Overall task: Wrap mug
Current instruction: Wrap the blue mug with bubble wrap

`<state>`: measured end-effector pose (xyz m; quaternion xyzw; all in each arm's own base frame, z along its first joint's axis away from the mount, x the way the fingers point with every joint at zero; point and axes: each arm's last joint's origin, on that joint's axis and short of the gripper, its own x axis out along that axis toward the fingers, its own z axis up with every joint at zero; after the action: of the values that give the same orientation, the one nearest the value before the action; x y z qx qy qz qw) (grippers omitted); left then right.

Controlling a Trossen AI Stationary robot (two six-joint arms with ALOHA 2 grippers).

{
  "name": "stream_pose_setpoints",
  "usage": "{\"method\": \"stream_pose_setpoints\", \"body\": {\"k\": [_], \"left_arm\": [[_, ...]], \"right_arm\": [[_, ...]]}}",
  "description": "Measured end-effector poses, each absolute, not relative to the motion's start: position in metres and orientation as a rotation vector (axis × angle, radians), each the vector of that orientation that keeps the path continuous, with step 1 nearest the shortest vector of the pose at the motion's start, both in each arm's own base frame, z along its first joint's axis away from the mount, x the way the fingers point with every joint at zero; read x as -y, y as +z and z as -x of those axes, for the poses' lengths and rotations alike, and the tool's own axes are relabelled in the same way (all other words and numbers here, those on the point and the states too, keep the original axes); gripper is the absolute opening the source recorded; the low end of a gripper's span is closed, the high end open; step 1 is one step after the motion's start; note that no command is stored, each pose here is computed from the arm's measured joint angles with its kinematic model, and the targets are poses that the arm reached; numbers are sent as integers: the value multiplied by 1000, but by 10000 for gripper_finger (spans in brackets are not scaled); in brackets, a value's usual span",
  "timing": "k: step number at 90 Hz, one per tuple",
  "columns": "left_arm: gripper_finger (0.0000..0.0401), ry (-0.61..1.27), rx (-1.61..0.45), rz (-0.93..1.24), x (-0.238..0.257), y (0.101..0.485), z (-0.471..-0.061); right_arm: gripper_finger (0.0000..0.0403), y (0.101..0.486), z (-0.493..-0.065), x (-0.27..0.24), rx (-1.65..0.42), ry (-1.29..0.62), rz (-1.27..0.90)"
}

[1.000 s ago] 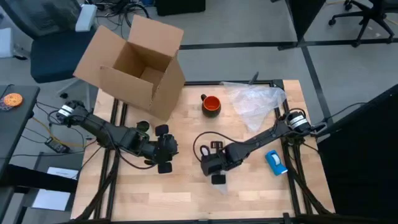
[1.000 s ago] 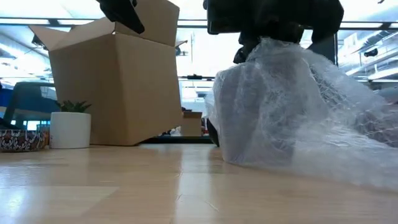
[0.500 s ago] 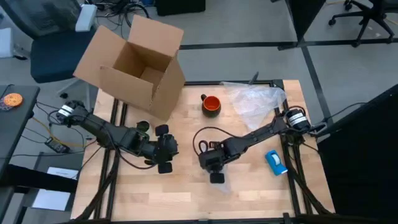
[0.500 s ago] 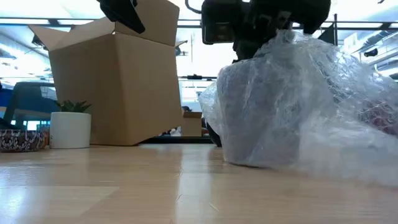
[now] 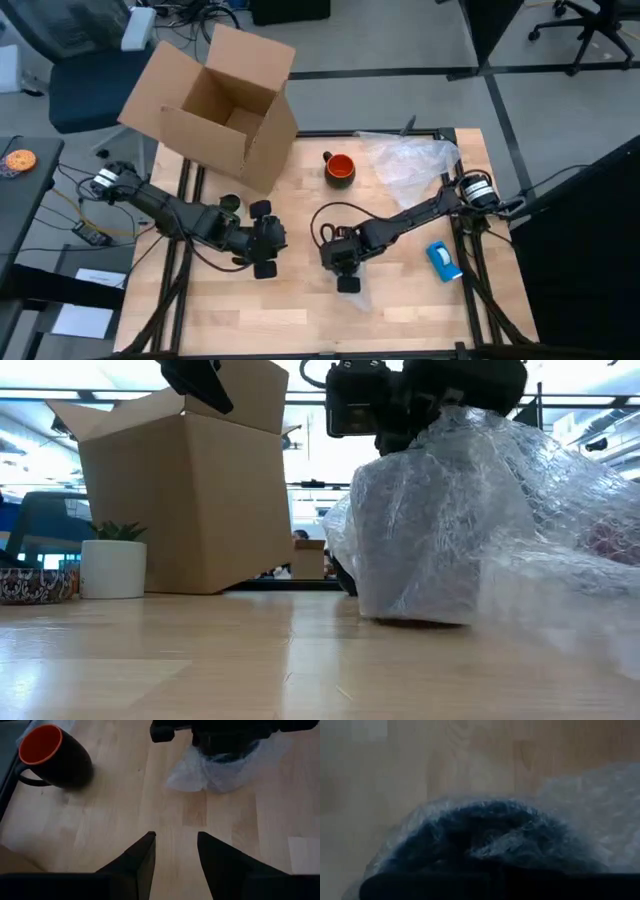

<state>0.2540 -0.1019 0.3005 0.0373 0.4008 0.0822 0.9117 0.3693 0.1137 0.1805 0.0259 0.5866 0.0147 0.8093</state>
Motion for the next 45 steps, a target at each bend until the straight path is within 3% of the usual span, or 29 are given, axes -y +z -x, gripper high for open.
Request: {"method": "stream_pose_setpoints", "body": {"k": [45], "left_arm": [[129,169,-825,-77,102,301,-254]], "right_arm": [[0,186,-364,-109,-1288,-125,82]]}}
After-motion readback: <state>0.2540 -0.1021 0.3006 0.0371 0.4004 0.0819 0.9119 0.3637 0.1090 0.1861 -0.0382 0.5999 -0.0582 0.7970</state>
